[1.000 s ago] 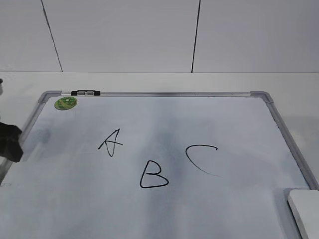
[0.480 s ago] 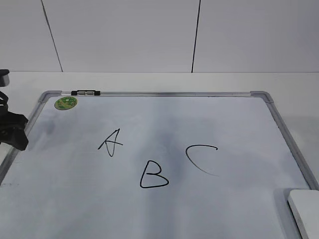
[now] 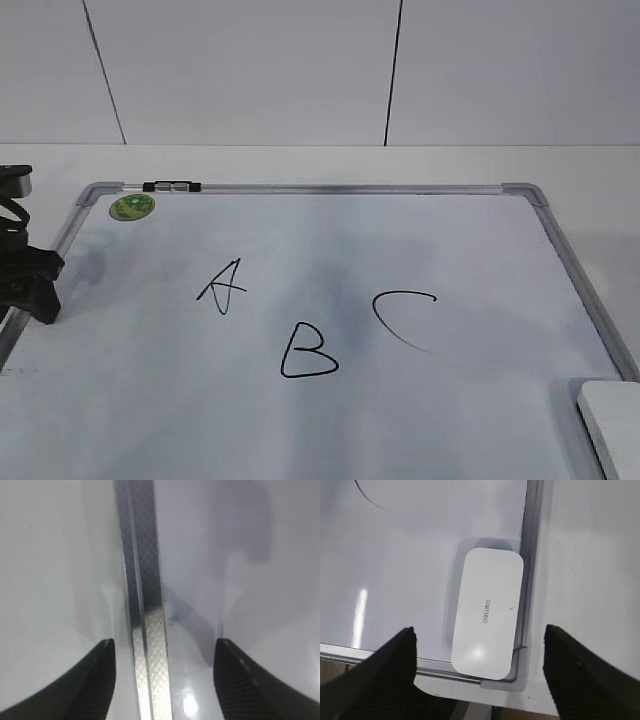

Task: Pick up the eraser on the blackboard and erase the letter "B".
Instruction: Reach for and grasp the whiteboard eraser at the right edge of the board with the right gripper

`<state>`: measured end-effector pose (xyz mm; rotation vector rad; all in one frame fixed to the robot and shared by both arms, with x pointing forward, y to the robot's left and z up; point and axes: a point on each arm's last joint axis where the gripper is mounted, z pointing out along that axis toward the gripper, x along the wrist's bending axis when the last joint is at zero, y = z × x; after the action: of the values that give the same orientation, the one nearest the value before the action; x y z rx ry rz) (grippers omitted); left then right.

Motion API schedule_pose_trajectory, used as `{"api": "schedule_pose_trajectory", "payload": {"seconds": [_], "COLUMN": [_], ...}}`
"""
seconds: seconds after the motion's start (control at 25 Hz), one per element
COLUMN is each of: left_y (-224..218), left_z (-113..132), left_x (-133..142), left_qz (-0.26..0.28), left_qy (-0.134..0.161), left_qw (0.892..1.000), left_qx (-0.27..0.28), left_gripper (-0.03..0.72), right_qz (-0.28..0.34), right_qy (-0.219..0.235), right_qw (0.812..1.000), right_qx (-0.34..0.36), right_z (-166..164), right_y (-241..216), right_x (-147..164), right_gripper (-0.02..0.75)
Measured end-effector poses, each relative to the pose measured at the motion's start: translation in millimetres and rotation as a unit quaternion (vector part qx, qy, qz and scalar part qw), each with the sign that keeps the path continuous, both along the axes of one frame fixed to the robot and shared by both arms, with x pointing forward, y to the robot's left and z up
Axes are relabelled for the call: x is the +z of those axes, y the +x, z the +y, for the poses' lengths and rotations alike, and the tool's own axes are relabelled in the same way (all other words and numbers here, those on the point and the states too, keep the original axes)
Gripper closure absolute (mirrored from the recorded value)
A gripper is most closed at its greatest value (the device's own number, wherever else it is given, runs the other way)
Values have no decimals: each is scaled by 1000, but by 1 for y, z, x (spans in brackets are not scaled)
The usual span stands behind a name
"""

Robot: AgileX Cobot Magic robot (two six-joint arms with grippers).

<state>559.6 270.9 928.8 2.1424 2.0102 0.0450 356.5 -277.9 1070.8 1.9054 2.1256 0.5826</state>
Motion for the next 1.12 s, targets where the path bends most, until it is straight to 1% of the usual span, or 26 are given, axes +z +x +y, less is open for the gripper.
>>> {"api": "schedule_pose_trajectory", "payload": {"seconds": [0.12,0.24,0.44,0.52,0.68,0.96,1.12], "left_y": [0,0,-1,-1,-1,-1,-1], "left_z": [0,0,1,2,2,2,2], "left_x": [0,0,0,0,0,0,0], "left_qz": [0,1,5,5,5,5,5], "left_qy": [1,1,4,6,6,6,6], "left_qw": [1000,1000,1000,1000,1000,1000,1000], "left_qx": [-1,-1,-3,-4,-5,-5,-5], "left_gripper": [246,292,473,515,534,538,538], "right_qz": [0,3,16,24,42,51,68], "right_qy": [0,0,-2,-2,0,3,-1], "right_qw": [1000,1000,1000,1000,999,999,998], "right_qx": [0,0,2,3,5,5,1], "right_z": [0,0,0,0,0,1,1], "right_y": [0,-1,-3,-4,-7,-8,-2], "right_x": [0,0,-1,-2,-3,-4,-8], "right_gripper": [125,133,139,143,144,143,143]}}
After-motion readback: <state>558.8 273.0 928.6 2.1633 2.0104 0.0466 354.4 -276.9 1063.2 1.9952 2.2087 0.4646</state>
